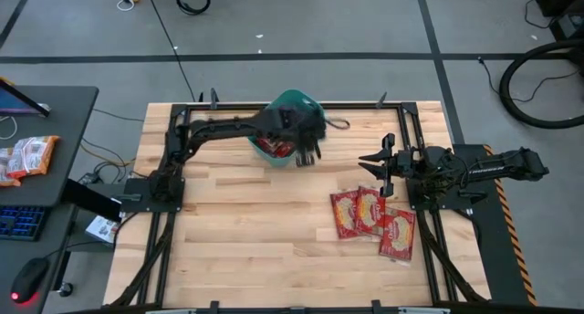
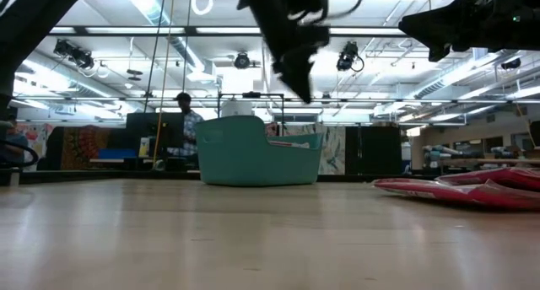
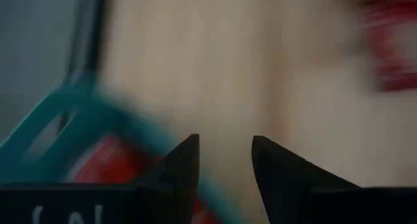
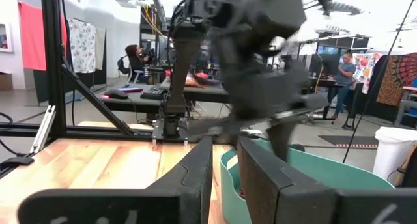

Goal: Sort popcorn bags into baskets
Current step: Put the popcorn bag into the green bin

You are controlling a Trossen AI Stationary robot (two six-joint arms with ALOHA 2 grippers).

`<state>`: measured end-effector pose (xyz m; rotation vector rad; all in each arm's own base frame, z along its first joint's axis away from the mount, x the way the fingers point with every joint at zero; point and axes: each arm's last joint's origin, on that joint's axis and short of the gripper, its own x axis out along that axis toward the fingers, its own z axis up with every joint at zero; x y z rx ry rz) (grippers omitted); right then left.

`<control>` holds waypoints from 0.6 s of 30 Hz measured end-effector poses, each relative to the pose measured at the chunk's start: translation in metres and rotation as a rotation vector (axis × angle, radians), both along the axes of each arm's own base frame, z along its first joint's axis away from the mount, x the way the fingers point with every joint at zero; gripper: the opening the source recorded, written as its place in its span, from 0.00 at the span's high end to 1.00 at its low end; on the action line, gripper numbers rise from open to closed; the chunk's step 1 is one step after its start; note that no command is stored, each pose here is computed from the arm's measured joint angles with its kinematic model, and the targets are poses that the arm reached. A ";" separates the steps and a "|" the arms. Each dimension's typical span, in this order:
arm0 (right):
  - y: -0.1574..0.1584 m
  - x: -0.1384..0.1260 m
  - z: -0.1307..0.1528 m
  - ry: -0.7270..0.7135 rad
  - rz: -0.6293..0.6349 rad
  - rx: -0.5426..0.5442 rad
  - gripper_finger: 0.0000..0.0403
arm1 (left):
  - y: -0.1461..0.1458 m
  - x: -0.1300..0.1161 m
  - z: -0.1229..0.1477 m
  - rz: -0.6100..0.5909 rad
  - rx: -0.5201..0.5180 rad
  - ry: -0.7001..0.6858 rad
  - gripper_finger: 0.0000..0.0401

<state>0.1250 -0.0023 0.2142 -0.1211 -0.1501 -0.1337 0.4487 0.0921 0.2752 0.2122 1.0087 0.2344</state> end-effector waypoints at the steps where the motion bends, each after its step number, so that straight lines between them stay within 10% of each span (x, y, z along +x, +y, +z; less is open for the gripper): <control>1: 0.000 0.000 0.000 0.000 0.000 0.000 0.81 | -0.008 0.005 -0.001 -0.078 -0.008 -0.014 0.64; 18: -0.001 -0.001 0.000 0.011 -0.037 -0.021 0.81 | -0.127 0.051 -0.083 -0.801 0.244 0.096 0.64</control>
